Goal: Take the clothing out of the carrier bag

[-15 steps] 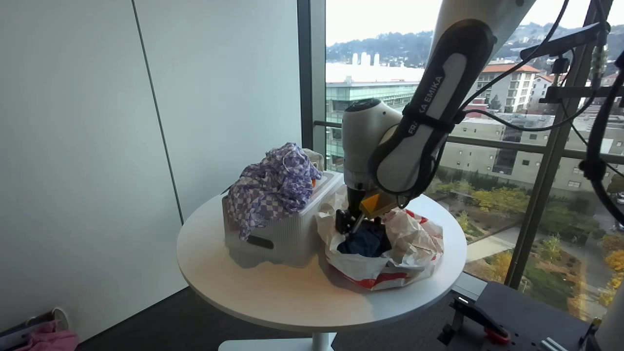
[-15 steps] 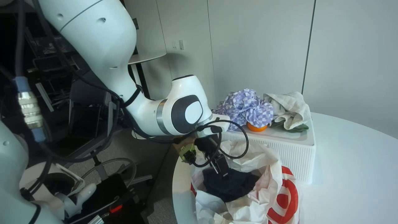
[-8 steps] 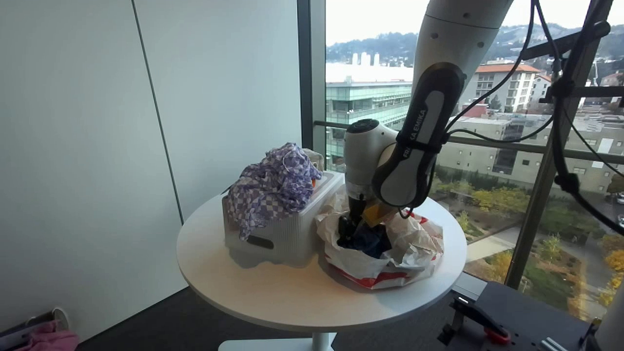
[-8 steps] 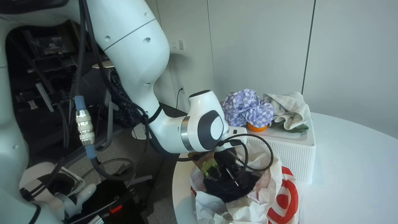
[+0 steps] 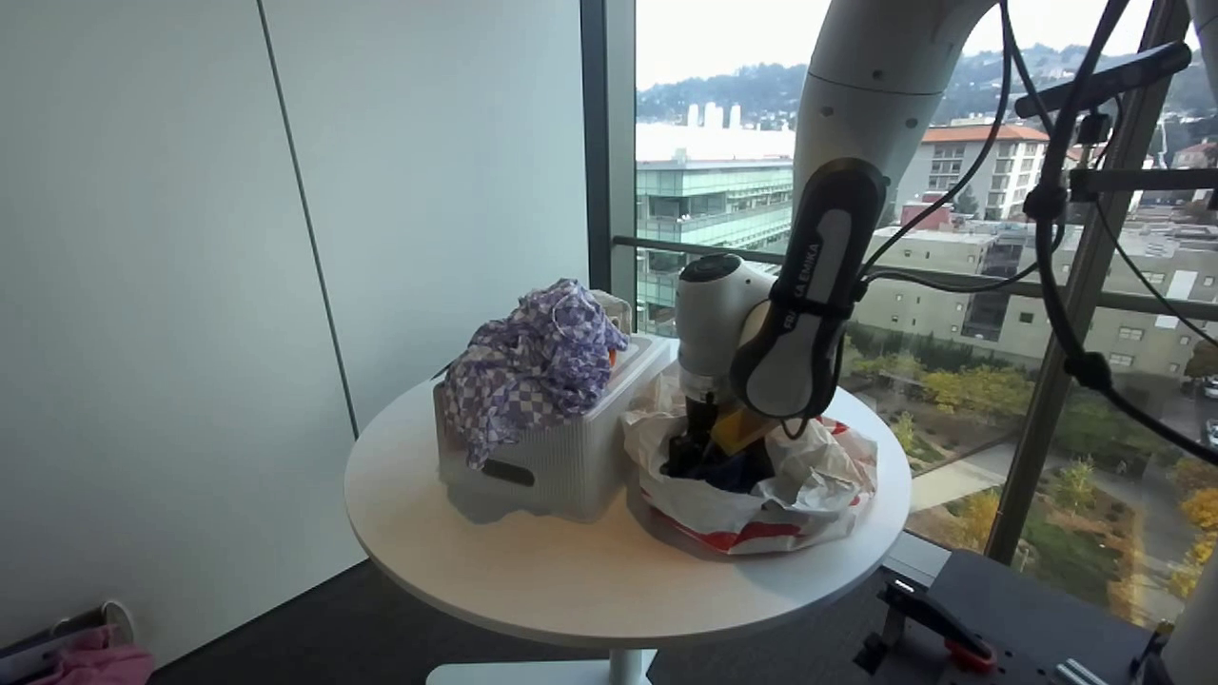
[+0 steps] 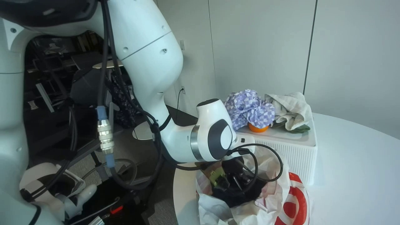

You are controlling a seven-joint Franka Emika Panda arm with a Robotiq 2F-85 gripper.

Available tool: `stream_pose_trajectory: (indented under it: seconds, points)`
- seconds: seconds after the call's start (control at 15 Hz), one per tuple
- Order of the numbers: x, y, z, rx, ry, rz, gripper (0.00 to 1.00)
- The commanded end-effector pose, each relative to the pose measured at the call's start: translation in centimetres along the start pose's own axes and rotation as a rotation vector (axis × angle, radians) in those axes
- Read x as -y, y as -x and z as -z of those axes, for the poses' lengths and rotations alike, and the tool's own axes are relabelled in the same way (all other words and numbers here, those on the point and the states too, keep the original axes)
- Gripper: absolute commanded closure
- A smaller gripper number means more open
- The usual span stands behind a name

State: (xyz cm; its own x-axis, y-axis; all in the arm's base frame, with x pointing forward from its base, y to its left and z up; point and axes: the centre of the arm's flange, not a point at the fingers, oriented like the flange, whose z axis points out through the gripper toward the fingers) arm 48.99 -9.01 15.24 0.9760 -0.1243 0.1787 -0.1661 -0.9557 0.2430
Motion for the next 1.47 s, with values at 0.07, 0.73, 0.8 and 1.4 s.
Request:
stream_pose_trajectory:
  seconds: [0.07, 0.73, 0.8, 1.4]
  points:
    - [-0.3, 0.2, 1.3, 0.051, 0.034, -0.049, 0.72]
    - [-0.6, -2.3, 9.6, 0.221, 0.259, -0.17, 0.96]
    - [-0.4, -2.7, 11.2, 0.233, 0.28, -0.177, 0.96]
    - [-0.1, -7.6, 29.7, 0.154, 0.318, -0.279, 0.96]
